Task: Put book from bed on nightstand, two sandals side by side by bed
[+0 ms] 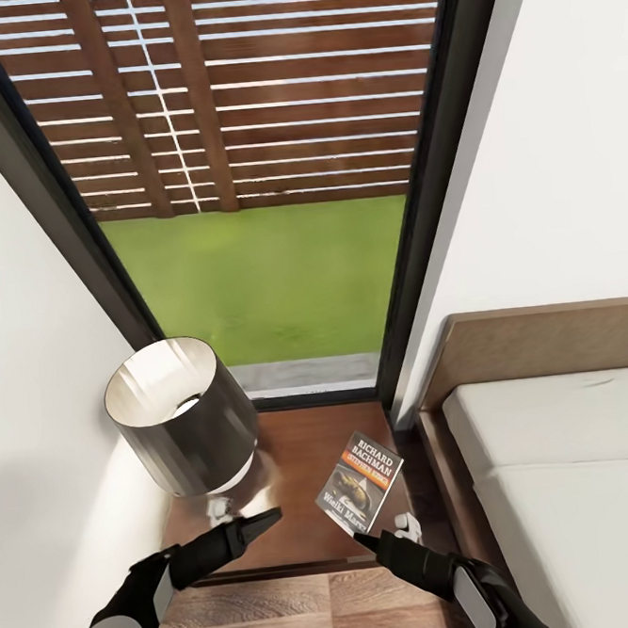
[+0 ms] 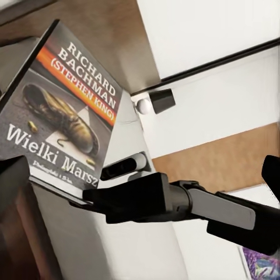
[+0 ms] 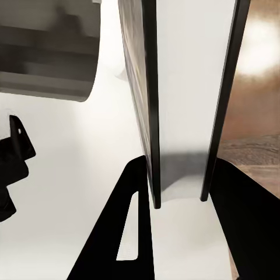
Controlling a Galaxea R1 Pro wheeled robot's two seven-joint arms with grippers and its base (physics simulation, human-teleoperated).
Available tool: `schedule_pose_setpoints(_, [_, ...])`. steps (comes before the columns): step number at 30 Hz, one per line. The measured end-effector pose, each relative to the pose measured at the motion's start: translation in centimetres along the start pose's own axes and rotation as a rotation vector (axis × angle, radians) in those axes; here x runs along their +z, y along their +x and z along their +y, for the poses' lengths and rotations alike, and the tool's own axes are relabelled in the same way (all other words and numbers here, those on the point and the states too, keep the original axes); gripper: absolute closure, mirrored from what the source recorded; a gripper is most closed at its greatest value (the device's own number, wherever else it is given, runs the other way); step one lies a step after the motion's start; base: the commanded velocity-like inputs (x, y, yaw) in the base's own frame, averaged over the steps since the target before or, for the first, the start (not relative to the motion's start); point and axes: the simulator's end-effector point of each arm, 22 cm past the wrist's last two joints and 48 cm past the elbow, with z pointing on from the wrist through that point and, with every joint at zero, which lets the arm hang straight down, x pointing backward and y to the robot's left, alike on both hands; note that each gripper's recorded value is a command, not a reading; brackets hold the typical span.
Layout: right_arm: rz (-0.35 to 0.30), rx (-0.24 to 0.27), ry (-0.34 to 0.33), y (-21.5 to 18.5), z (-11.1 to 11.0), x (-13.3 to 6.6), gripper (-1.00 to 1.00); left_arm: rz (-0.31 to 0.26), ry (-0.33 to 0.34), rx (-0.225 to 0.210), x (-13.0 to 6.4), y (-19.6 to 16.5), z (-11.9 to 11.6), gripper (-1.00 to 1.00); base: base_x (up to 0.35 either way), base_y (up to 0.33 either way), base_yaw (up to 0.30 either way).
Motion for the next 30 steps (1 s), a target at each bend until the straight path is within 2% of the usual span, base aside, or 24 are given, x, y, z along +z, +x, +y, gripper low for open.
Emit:
schedule_pose_setpoints(8, [0.0, 0.001, 0.003, 0.0, 0.1, -0.2, 1.0, 0.0, 0.034, -0.025, 1.8, 0.8, -1.1, -1.0, 0.0, 0.0, 0.0])
schedule_pose_setpoints(30, [0.0, 0.002, 0.003, 0.1, 1.8, -1.1, 1.0, 0.0, 0.036, -0.027, 1.7, 0.6, -3.0, -1.0, 0.0, 0.0, 0.0])
